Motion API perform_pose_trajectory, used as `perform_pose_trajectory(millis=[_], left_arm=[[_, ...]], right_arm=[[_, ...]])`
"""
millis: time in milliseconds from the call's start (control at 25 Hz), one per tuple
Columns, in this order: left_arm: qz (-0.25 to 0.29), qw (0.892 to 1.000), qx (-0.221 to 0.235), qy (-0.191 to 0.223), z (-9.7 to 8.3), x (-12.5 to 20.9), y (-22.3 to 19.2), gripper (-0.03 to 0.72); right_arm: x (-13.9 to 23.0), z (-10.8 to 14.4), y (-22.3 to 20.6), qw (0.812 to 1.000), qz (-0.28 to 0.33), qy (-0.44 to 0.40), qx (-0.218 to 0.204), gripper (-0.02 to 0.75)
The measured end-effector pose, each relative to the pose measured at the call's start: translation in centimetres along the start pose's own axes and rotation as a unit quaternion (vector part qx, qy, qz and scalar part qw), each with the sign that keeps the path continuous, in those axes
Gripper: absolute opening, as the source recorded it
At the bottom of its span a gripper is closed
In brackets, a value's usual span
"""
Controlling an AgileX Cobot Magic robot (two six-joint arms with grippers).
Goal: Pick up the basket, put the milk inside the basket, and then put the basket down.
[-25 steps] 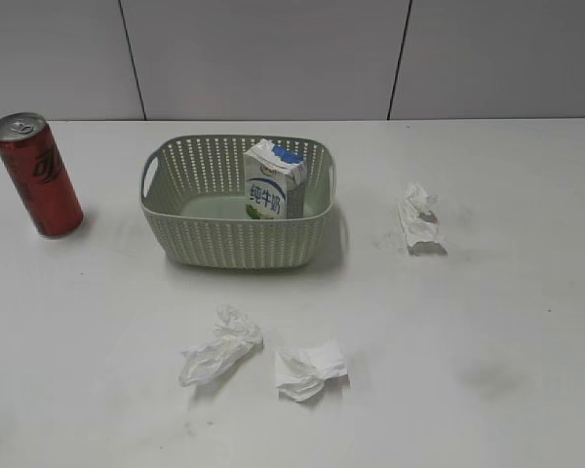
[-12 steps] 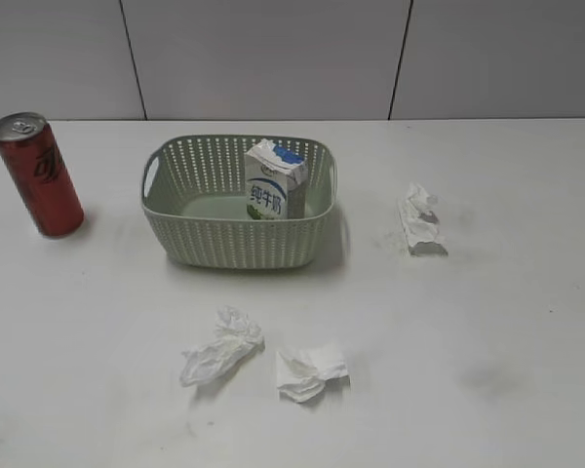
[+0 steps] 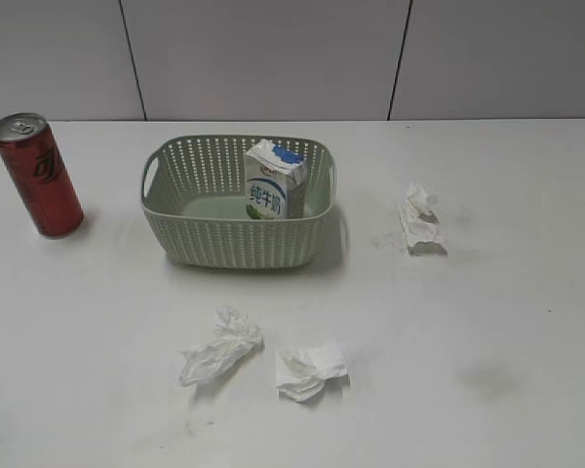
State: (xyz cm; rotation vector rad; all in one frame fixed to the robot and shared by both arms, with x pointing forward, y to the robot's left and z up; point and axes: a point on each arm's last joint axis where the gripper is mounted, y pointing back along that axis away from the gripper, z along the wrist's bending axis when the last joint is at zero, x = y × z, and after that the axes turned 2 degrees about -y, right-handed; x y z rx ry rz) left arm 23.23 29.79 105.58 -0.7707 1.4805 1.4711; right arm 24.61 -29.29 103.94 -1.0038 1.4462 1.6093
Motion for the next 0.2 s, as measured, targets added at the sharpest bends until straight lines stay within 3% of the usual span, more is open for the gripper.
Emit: perform_pose_trajectory(millis=[200], left_arm=[[0.000,1.000,0.000,0.000,0.00,0.00,0.00,0.458]], right_arm=[[0.00,0.00,0.00,1.000,0.000,0.000,0.000,0.581]])
